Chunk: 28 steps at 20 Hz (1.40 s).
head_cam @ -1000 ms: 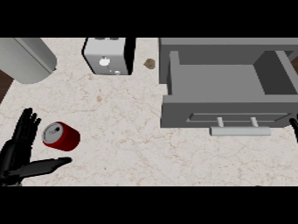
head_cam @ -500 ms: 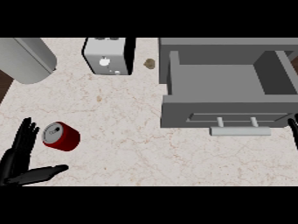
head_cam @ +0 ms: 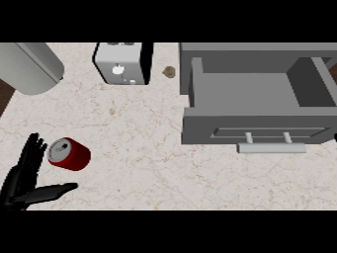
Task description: Pick up the can, place it into the drawer and close the drawer
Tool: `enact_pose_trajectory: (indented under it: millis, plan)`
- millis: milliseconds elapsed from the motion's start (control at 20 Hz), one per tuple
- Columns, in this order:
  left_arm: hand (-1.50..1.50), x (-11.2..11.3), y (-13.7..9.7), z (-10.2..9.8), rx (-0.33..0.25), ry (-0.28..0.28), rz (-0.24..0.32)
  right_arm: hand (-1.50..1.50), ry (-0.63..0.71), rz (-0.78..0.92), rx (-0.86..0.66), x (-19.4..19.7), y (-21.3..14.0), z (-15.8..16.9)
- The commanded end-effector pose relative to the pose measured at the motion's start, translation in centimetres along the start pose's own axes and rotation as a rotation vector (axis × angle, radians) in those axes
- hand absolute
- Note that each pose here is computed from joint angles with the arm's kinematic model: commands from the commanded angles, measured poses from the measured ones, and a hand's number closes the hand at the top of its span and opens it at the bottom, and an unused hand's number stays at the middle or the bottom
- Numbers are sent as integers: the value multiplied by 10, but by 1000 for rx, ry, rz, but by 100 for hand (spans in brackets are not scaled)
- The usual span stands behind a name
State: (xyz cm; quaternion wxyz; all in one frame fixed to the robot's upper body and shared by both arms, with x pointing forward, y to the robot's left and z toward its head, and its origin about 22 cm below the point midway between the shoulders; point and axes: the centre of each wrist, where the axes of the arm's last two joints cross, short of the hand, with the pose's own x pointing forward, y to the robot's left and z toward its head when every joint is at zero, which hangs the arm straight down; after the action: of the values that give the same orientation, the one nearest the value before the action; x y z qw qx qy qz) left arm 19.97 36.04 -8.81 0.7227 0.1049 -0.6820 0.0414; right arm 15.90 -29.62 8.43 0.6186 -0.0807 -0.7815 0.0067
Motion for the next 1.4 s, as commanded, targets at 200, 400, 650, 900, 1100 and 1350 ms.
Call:
enact_pose_trajectory:
  millis: [200, 400, 650, 900, 1100, 1350]
  plan:
    - [-150, -7, -2, -25, 4, -10, 4, -150, 3, -11, 15, 8, -6, 13]
    - [-150, -14, 7, -23, -11, 10, 12, -150, 2, -12, 11, -2, 9, 14]
    - [-150, 7, -20, -55, -10, -7, 1, -150, 4, 2, -10, -7, 7, 5]
    - [-150, -22, -27, -38, -13, 8, 22, -150, -1, -16, 10, 9, -15, 6]
    - [-150, -17, -22, -50, -42, -1, 24, -150, 0, -35, 1, 0, -25, 4]
    - [-150, 2, -34, -62, -84, -13, 40, -150, 0, -22, -13, -3, -8, 13]
